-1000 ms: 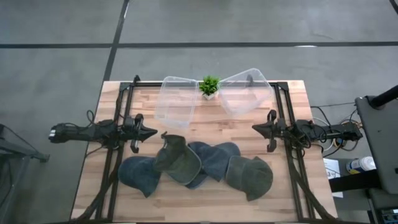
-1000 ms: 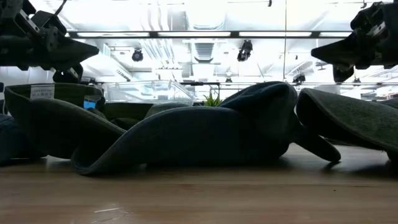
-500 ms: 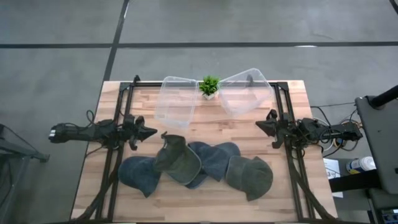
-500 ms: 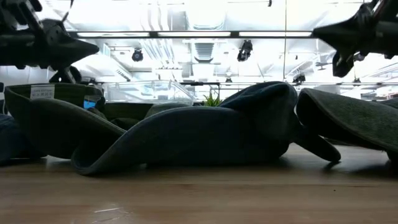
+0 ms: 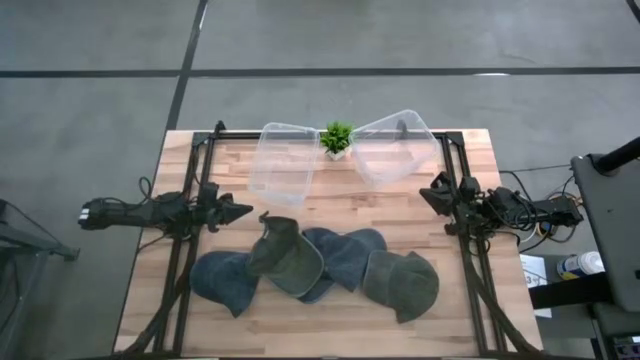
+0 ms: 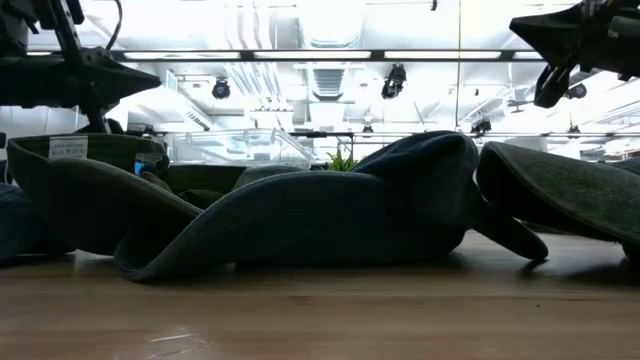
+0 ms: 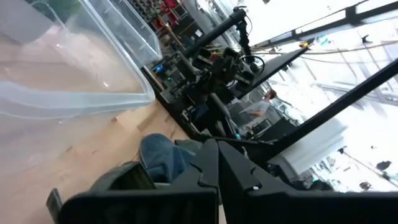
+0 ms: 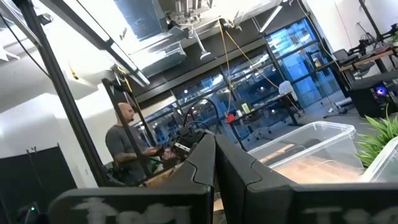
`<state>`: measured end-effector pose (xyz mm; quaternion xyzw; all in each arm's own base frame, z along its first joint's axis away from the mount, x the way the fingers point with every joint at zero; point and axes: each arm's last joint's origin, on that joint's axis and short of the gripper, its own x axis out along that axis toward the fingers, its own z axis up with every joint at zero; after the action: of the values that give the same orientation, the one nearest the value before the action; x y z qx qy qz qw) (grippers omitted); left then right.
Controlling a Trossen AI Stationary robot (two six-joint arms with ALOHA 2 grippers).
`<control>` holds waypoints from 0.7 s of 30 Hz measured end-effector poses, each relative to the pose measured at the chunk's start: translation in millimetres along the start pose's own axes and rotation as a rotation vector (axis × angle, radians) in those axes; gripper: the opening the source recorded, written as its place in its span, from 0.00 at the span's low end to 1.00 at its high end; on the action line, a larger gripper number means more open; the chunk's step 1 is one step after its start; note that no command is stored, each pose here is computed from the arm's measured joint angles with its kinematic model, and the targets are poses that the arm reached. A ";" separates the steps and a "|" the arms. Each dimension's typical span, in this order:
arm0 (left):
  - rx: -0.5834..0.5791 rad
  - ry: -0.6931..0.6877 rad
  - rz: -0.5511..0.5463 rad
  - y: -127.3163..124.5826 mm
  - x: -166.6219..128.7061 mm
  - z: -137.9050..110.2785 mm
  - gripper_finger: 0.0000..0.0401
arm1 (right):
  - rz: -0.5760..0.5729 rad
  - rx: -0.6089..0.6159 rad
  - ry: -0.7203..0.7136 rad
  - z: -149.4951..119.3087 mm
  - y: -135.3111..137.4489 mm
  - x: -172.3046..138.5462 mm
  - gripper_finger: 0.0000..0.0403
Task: Pick & Place hat
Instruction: Put the right green cap in the right transparent bin
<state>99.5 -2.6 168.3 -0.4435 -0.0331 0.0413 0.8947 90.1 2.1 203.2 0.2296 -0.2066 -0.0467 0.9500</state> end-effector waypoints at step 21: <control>-0.181 -0.130 -0.020 -5.0 -0.5 7.5 0.05 | -0.199 0.367 -0.037 -5.4 -8.1 -0.7 0.06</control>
<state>98.6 0.3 176.8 -0.5186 -0.0990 0.0580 0.8473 91.8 -2.8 194.9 0.4173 -0.2053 -0.1062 0.8789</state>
